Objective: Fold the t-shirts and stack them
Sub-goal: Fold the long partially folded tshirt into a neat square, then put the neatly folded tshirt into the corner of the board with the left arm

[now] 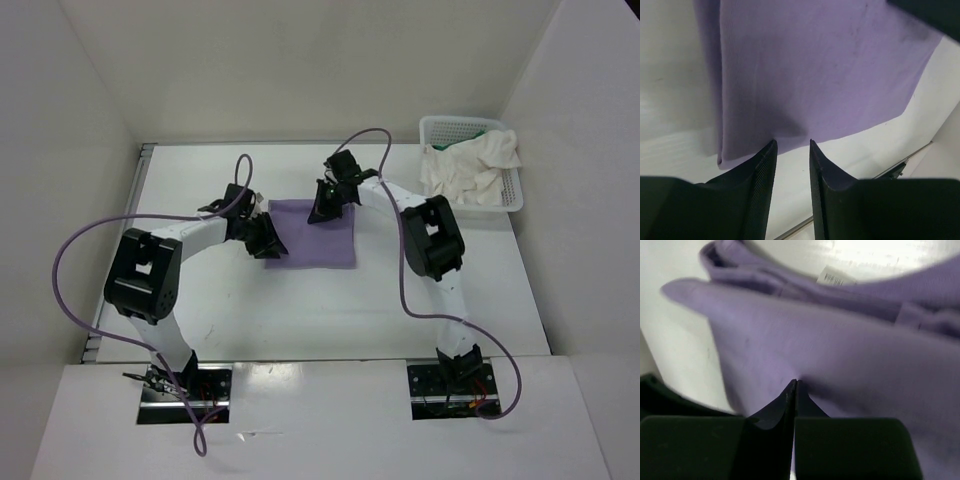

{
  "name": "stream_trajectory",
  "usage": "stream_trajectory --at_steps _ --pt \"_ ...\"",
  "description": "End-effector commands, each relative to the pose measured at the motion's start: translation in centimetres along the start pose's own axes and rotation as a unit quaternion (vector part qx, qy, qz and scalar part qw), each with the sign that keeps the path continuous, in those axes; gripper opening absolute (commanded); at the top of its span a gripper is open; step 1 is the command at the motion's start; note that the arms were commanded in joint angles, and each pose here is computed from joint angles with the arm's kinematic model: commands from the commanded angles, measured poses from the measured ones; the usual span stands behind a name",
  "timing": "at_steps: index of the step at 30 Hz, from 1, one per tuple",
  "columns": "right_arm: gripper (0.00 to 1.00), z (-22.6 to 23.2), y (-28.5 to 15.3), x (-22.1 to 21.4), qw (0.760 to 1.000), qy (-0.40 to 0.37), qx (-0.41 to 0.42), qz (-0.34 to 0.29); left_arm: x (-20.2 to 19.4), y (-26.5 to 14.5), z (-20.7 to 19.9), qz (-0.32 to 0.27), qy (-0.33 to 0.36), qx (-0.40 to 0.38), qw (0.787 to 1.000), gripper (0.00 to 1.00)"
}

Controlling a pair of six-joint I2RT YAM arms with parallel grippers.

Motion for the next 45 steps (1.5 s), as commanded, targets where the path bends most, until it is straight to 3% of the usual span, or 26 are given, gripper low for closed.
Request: stream_trajectory --at_steps 1,9,14,17,21,22,27,31,36,40,43,45 --pt "0.00 0.8 0.6 3.0 0.999 -0.016 0.025 -0.019 -0.4 -1.1 -1.5 -0.009 0.016 -0.030 0.999 0.40" --pt "0.00 0.0 3.7 6.8 0.998 -0.003 0.053 -0.020 -0.9 -2.6 -0.5 -0.026 0.021 -0.002 0.999 0.54" --pt "0.00 -2.2 6.2 5.8 0.999 0.009 0.043 0.005 0.9 -3.5 -0.1 -0.049 0.010 -0.001 0.999 0.66" --pt "0.00 -2.9 6.2 5.6 0.999 0.016 0.042 0.010 3.0 -3.4 0.6 -0.060 0.004 0.005 0.998 0.76" --pt "0.02 -1.0 2.2 8.9 0.998 -0.002 0.056 -0.034 5.5 -2.0 1.0 -0.058 0.009 0.006 0.998 0.80" --pt "0.04 0.0 0.0 10.4 0.997 -0.009 0.058 -0.058 5.9 -1.2 1.8 -0.051 0.005 0.015 0.999 0.80" --pt "0.44 2.9 -7.5 12.8 0.989 -0.035 0.072 -0.122 8.4 0.8 1.6 -0.054 0.014 0.009 0.998 0.81" --pt "0.51 3.9 -12.1 11.9 0.985 -0.048 0.068 -0.154 9.6 3.5 2.5 -0.042 0.011 0.018 0.999 0.68" --pt "0.51 4.0 -16.7 8.6 0.981 -0.042 0.072 -0.177 10.1 5.2 0.6 -0.040 0.027 -0.003 0.999 0.20" --pt "0.51 3.1 -18.7 6.1 0.980 -0.028 0.071 -0.186 13.3 4.7 -2.3 -0.079 0.032 -0.018 0.996 0.04" --pt "0.51 1.6 -18.7 3.2 0.984 -0.018 0.059 -0.168 18.9 0.2 -1.2 -0.137 -0.009 -0.033 0.990 0.02" --pt "0.51 1.1 -18.6 2.0 0.986 -0.017 0.054 -0.158 23.3 -4.6 2.3 -0.189 -0.052 -0.031 0.980 0.01"
Point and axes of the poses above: each gripper's point midway between its finger pads, its own y axis out along the fingers, its own z axis along the line the jaws close on, x = y × z, the point moved 2 cm from there along -y, back along the fingers, and after that the axes turned 7 degrees about -y, right-handed, at the moved point
